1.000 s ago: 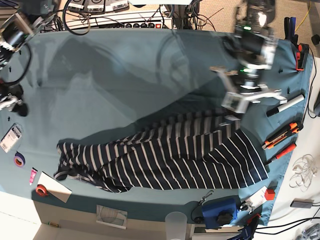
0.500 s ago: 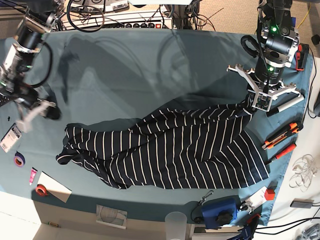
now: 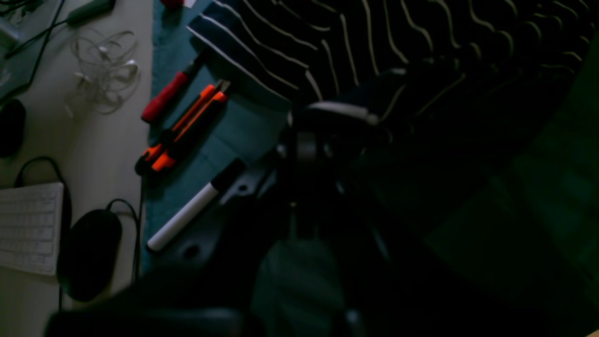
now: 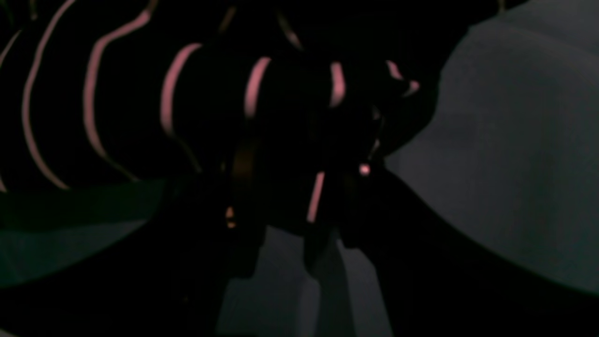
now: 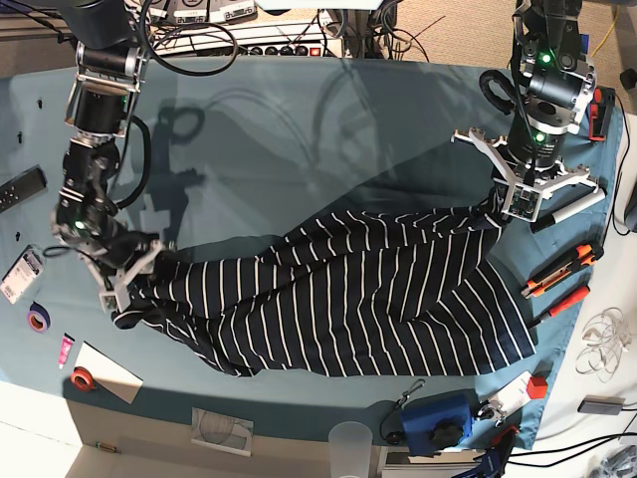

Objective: Layout the t-shirt on the table in an organized manner, then fold the t-shirt properly
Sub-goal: 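Grasp the shirt corner with the right gripper and drag it outward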

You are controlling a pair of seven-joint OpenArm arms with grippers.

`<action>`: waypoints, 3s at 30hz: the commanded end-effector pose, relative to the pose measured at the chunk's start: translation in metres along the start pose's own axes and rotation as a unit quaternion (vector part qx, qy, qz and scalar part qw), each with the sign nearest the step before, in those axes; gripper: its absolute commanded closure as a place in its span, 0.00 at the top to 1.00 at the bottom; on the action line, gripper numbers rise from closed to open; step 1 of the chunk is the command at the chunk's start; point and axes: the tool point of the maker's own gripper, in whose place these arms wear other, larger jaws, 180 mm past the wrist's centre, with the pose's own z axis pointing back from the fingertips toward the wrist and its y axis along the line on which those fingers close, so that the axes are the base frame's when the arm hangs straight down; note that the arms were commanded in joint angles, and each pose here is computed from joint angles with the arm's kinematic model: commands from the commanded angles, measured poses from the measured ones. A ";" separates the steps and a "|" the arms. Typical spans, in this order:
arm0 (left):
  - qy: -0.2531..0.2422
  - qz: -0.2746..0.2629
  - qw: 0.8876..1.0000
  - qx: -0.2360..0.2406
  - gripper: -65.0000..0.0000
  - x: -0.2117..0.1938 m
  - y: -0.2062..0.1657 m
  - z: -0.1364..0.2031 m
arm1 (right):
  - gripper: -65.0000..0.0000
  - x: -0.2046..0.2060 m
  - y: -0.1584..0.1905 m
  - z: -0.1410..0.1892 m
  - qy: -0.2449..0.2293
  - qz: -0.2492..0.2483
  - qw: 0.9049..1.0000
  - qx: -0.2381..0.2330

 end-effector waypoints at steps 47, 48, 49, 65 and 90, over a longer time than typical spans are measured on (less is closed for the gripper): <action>-0.021 -0.003 1.000 0.006 0.00 0.010 0.003 0.003 | 0.36 0.152 -0.025 0.061 -0.048 -0.030 0.995 0.082; -0.021 -0.002 1.000 0.006 0.00 0.010 0.003 0.003 | 0.36 0.148 -0.035 0.064 -0.051 -0.032 0.996 0.070; -0.021 -0.002 1.000 0.006 0.00 0.010 0.003 0.003 | 0.36 0.141 -0.042 0.065 -0.050 -0.039 0.996 0.064; -0.023 0.005 1.000 0.002 0.00 0.011 0.001 0.003 | 0.36 -0.021 -0.060 0.033 0.050 -0.057 0.997 -0.010; -0.023 0.006 1.000 0.001 0.00 0.011 0.001 0.003 | 0.00 0.010 -0.032 0.001 -0.020 -0.077 0.995 -0.061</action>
